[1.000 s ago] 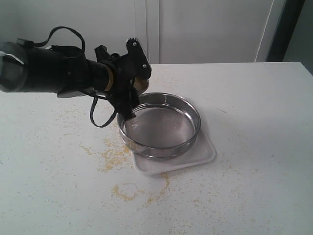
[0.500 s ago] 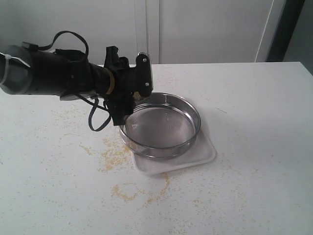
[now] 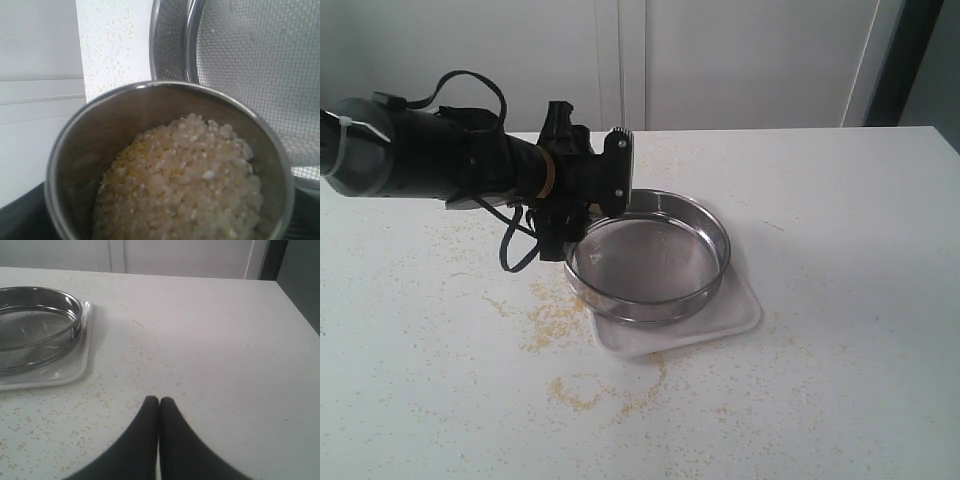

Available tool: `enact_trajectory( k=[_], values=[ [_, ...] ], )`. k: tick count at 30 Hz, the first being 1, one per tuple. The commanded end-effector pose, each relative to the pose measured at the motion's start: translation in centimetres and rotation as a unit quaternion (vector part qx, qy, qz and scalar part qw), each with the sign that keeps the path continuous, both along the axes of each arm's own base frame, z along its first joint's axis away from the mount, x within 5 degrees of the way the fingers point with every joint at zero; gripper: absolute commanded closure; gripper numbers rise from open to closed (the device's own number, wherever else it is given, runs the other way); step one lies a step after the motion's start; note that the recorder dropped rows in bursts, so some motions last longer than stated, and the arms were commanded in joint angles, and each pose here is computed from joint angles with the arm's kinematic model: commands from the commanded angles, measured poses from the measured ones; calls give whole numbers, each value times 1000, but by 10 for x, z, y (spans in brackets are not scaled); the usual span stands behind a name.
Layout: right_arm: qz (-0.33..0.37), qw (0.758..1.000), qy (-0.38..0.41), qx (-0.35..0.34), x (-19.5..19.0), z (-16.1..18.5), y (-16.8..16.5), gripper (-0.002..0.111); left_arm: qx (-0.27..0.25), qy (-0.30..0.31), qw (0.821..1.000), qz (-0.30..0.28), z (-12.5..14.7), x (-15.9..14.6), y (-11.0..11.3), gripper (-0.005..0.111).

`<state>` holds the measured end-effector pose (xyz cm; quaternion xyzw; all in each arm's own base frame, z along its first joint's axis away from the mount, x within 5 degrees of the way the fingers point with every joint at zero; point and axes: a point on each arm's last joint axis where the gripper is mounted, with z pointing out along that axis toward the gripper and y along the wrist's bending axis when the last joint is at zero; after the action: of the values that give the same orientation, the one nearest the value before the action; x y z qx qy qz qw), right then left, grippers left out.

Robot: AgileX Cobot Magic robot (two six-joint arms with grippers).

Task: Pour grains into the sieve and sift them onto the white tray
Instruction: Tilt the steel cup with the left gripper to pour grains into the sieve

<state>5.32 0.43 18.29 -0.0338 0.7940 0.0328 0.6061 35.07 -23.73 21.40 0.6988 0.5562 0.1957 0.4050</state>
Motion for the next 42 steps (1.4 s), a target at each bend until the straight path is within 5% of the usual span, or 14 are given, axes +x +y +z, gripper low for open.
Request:
enact_trajectory(
  k=[1,19,25,42],
  values=[
    [0,1000,-8,-2,0,0,0,108,-2,-19,1000,-13,11,1,-4,107],
    [0,1000,-8,-2,0,0,0,108,44,-62,996,-56,17,3,-12,107],
    [0,1000,-8,-2,0,0,0,108,134,-89,982,-103,13,-6,-23,107],
    [0,1000,-8,-2,0,0,0,108,153,-85,980,-96,8,-5,-21,107]
  ],
)
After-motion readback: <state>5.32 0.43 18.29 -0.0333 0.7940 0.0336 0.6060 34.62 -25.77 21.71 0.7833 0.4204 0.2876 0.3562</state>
